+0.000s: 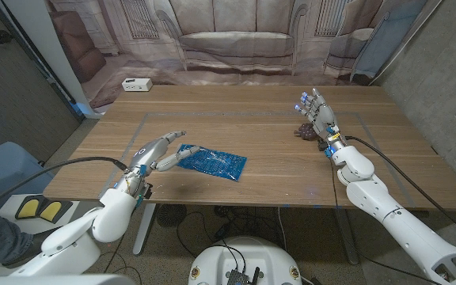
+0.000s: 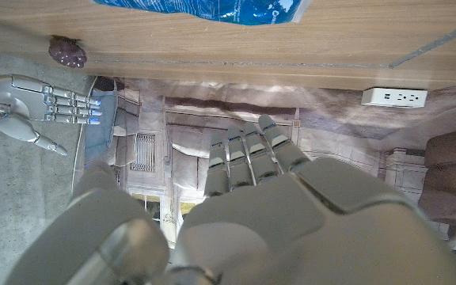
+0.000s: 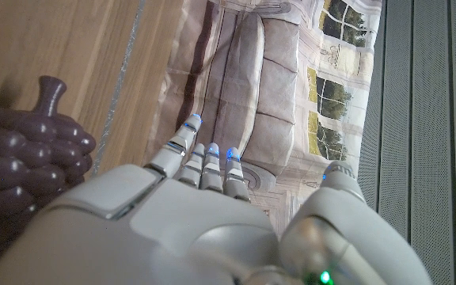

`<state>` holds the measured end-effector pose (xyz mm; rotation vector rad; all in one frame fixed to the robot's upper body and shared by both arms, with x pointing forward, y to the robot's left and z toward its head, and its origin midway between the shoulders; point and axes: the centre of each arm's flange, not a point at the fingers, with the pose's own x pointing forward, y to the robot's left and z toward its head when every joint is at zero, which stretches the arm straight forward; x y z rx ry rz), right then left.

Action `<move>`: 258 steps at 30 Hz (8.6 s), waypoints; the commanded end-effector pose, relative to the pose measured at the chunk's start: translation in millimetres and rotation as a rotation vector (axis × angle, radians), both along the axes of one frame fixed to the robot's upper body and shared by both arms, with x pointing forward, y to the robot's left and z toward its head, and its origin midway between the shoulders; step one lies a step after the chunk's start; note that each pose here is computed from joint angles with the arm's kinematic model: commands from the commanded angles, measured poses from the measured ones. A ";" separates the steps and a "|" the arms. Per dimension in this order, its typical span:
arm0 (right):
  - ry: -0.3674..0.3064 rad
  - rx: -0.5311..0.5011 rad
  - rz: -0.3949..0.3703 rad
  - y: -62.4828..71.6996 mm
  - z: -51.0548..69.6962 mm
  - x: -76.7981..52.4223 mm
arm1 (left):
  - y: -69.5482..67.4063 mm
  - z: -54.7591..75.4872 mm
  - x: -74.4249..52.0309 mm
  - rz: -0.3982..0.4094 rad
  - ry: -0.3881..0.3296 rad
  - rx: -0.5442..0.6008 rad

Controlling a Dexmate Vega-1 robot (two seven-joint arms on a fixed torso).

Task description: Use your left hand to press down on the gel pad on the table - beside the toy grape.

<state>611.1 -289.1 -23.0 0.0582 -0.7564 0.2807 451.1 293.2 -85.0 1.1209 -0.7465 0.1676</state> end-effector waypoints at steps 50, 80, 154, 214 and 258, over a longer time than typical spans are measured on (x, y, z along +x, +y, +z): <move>0.017 0.006 0.000 -9.6 -7.8 -1.1 | -32.3 9.5 21.9 -0.004 0.233 0.242; 0.030 0.007 -0.014 -9.2 -8.9 -2.7 | -43.8 4.3 35.2 0.046 0.293 0.338; 0.014 0.035 -0.022 -9.7 -12.7 -5.2 | -55.5 4.1 63.0 0.052 0.434 0.470; 0.026 0.029 -0.035 -11.4 -14.8 -9.6 | -62.6 -12.1 75.3 0.132 0.548 0.562; 0.026 0.050 -0.028 -10.9 -23.8 -10.8 | -54.5 0.3 62.8 0.137 0.368 0.459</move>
